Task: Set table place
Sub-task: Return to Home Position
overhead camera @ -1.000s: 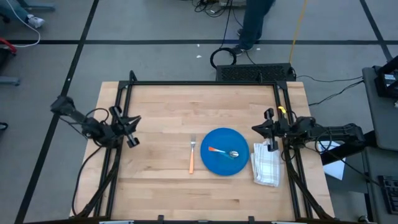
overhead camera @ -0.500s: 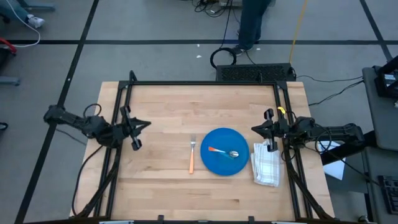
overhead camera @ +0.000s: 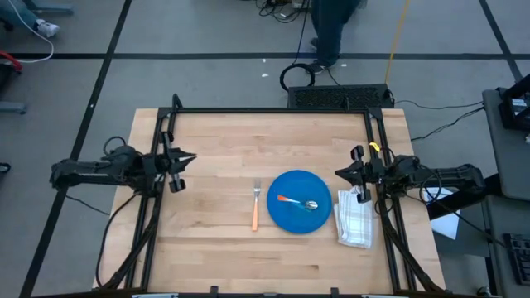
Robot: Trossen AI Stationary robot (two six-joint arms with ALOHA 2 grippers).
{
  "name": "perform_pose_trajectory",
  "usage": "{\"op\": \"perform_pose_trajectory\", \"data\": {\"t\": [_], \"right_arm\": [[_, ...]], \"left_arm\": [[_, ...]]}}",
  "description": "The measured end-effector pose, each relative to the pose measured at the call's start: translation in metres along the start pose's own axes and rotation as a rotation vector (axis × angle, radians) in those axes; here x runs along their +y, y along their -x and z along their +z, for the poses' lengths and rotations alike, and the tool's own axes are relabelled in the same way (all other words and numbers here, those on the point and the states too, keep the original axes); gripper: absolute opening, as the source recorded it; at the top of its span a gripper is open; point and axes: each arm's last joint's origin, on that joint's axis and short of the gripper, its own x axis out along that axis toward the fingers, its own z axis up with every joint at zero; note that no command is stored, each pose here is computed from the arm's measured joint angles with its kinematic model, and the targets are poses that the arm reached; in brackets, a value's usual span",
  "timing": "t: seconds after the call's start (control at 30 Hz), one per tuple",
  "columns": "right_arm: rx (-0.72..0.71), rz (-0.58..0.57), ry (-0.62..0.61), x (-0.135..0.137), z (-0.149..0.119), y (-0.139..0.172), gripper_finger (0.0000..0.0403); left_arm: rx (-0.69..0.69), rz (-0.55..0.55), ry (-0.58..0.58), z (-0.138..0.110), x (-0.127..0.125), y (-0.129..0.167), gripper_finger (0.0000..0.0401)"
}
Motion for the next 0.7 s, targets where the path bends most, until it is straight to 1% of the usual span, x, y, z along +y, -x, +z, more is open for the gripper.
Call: {"op": "perform_pose_trajectory", "data": {"t": [0.13, 0.3, 0.47, 0.57, 0.7], "right_arm": [[-0.004, 0.000, -0.006, 0.000, 0.000, 0.000, 0.0000], [0.003, 0.017, -0.016, 0.001, 0.000, 0.000, 0.0000], [-0.003, 0.025, -0.030, 0.001, 0.000, 0.000, 0.0000], [-0.003, 0.025, -0.030, 0.001, 0.000, 0.000, 0.0000], [-0.003, 0.025, -0.034, 0.001, 0.000, 0.000, 0.0000]], "left_arm": [[-0.006, 0.031, 0.011, 0.002, 0.004, 0.006, 0.0026], [0.031, 0.027, 0.033, -0.001, 0.005, 0.013, 0.0026], [0.035, 0.000, 0.071, -0.001, 0.004, 0.020, 0.0026], [0.042, -0.048, 0.090, -0.002, 0.002, 0.025, 0.0026], [0.052, -0.082, 0.175, -0.003, 0.000, 0.027, 0.0026]]}}
